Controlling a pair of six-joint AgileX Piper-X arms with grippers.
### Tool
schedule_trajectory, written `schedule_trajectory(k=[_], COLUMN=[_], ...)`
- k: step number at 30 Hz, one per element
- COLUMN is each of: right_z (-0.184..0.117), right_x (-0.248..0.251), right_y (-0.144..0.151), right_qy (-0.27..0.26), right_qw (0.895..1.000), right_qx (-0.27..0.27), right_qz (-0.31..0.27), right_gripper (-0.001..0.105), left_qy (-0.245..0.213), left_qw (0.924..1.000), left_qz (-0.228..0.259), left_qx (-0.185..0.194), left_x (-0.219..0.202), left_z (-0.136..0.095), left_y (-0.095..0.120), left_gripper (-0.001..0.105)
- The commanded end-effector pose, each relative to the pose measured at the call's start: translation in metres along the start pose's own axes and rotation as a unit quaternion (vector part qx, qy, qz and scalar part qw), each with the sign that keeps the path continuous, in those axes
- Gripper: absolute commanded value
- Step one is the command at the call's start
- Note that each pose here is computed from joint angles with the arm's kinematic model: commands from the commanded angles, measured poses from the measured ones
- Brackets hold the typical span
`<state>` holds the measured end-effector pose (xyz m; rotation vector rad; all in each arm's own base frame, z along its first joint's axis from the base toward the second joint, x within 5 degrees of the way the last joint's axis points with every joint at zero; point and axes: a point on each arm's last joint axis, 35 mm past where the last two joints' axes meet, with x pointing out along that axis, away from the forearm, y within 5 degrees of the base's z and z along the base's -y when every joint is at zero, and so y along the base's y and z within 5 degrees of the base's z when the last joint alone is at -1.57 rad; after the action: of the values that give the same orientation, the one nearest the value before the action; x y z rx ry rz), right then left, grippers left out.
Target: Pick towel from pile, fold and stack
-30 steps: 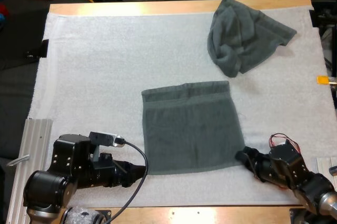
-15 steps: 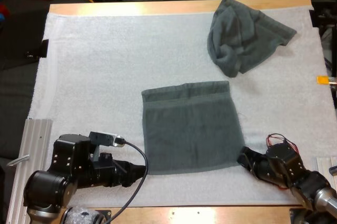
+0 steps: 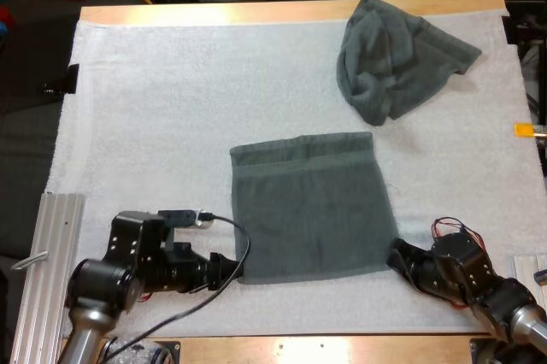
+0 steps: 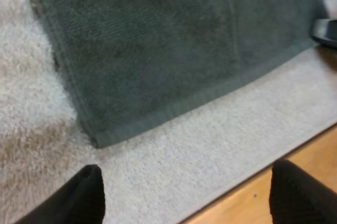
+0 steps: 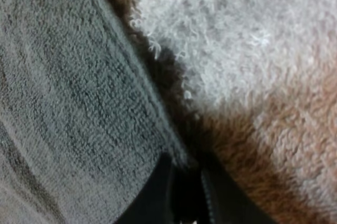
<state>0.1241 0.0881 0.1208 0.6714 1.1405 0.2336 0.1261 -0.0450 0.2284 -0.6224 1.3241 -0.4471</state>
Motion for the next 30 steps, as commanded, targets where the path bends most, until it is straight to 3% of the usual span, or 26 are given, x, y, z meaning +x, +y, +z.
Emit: schedule_trajectory(k=[1, 23, 30], right_z=[-0.002, -0.002, -0.002], right_x=[0.001, 0.001, 0.001], right_y=[-0.002, -0.002, -0.002], right_qy=[0.005, 0.006, 0.006], right_qw=[1.0, 1.0, 1.0], right_qx=[0.0, 0.0, 0.0], right_qz=[-0.004, -0.004, -0.004], right_gripper=[0.0, 0.0, 0.0], left_qy=[0.0, 0.107, 0.145], left_qw=[1.0, 0.9913, 0.9848], left_qz=[-0.001, 0.019, -0.02], left_qx=[-0.001, -0.074, -0.092], left_x=[0.004, 0.078, 0.092], left_z=[0.003, 0.035, 0.037], left_y=[0.0, 0.042, 0.049], left_gripper=[0.063, 0.063, 0.063])
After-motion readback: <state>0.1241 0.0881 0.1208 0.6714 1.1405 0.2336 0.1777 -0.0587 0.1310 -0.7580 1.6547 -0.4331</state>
